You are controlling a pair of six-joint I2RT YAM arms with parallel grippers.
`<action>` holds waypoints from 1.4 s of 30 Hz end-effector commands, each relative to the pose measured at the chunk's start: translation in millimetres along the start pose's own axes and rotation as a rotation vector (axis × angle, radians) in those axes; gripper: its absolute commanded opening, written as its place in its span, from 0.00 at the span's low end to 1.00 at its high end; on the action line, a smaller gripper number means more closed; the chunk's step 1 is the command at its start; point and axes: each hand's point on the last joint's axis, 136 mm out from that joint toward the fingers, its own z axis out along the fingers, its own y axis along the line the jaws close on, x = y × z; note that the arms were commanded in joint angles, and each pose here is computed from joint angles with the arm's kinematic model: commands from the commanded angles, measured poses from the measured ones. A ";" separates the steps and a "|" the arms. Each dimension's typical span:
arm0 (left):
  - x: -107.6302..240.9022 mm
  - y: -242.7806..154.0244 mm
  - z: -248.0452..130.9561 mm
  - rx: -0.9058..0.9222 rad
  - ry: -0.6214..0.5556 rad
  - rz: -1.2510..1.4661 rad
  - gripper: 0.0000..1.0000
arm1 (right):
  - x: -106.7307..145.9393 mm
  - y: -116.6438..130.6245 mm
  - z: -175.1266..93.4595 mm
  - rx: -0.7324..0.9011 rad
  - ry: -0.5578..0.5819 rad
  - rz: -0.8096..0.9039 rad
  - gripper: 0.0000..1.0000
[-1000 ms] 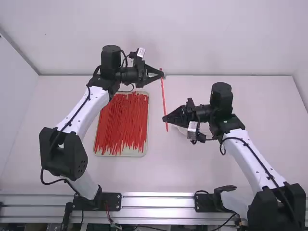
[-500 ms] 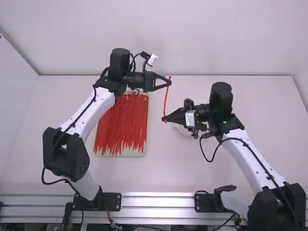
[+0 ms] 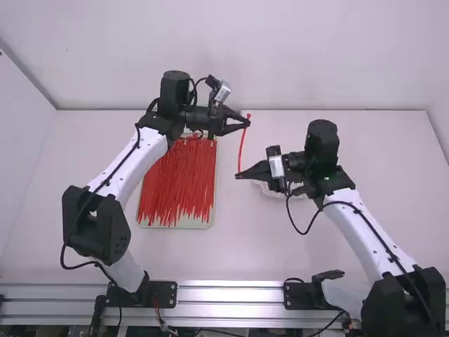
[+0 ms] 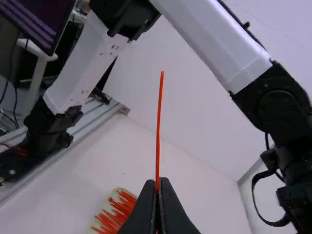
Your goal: Fasten the cable tie
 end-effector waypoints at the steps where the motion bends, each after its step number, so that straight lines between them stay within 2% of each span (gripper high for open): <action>1: -14.7 -0.6 -4.1 -0.017 -0.019 0.093 0.02 | -13.2 -13.3 -9.2 0.015 0.005 0.159 0.00; 4: -18.8 7.8 -2.9 -0.071 -0.027 0.124 0.02 | -21.6 -23.2 -13.2 0.041 0.014 0.243 0.00; 7: -23.6 11.3 -5.1 -0.092 -0.036 0.227 0.02 | -26.0 -43.5 -15.2 0.146 0.020 0.377 0.00; 10: -29.3 0.5 -5.1 -0.037 -0.052 0.401 0.02 | -30.9 -56.2 -16.2 0.214 0.003 0.454 0.00; 15: -41.2 -3.9 -8.3 -0.027 -0.084 0.534 0.02 | -31.3 -67.6 -19.9 0.282 -0.017 0.548 0.00; 24: -53.1 -17.2 -29.2 0.051 -0.126 0.680 0.02 | -28.6 -69.4 -24.3 0.297 -0.020 0.609 0.00; 31: -61.0 -19.7 -29.4 0.038 -0.145 0.794 0.02 | -6.5 -86.5 -29.8 0.397 -0.031 0.725 0.00; 42: -69.0 -23.1 -30.7 0.029 -0.164 0.873 0.02 | 25.6 -92.3 -22.4 0.376 -0.066 0.911 0.00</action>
